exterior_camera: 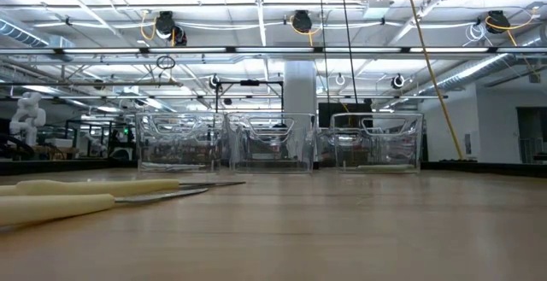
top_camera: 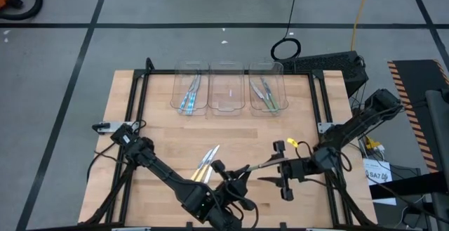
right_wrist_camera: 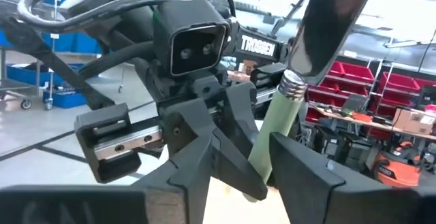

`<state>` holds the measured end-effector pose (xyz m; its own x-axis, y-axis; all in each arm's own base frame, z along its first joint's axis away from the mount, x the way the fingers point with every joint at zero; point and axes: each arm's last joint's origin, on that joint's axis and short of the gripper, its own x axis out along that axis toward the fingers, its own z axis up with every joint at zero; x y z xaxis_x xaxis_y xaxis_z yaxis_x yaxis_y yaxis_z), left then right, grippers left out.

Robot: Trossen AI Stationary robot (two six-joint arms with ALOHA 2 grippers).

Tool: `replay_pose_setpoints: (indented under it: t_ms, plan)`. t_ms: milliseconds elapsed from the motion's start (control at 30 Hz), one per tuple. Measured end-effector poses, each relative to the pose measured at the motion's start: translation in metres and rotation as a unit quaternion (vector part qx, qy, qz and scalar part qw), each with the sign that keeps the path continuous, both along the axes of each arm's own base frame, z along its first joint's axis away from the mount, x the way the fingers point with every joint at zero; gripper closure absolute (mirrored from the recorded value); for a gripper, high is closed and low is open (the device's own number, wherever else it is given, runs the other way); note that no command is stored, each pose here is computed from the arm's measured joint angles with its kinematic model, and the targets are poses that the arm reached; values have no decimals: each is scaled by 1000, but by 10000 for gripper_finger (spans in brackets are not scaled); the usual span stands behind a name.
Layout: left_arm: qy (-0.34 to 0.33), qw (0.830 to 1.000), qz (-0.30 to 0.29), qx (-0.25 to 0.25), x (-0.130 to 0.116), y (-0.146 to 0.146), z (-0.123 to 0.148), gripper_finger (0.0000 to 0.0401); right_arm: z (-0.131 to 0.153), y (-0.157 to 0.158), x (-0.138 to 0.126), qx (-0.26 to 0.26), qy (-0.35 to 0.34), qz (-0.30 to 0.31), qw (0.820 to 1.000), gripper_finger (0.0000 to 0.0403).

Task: Sort silverware by color (type)
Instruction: Put the green knife into the right transparent bin

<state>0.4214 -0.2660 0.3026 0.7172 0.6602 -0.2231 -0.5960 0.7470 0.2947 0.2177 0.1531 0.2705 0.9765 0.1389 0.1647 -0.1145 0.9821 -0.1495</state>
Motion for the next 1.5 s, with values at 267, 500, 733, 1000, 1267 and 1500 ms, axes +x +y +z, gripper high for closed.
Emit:
replay_pose_setpoints:
  t_ms: [267, 500, 733, 1000, 1267, 1500]
  plan:
    - [0, 1000, 0, 4, -2, -2, 0, 366, -3, -1, 3, -4, 6, -7, 1000, 257]
    - [7, 1000, -9, 2, -3, -5, -2, 366, -5, -4, 4, -9, 17, -38, 999, 257]
    - [8, 1000, -8, -6, 1, 0, -2, 366, -4, -3, 4, -14, 14, -21, 1000, 257]
    - [19, 999, -19, -22, 5, 4, -3, 366, -3, -1, 4, -8, 5, 2, 1000, 301]
    - [27, 999, -24, -17, 4, 3, -4, 366, -3, -1, 4, -17, 8, 4, 1000, 368]
    - [13, 998, -28, -61, 6, 5, -4, 260, 0, -3, 1, -22, 10, -2, 1000, 368]
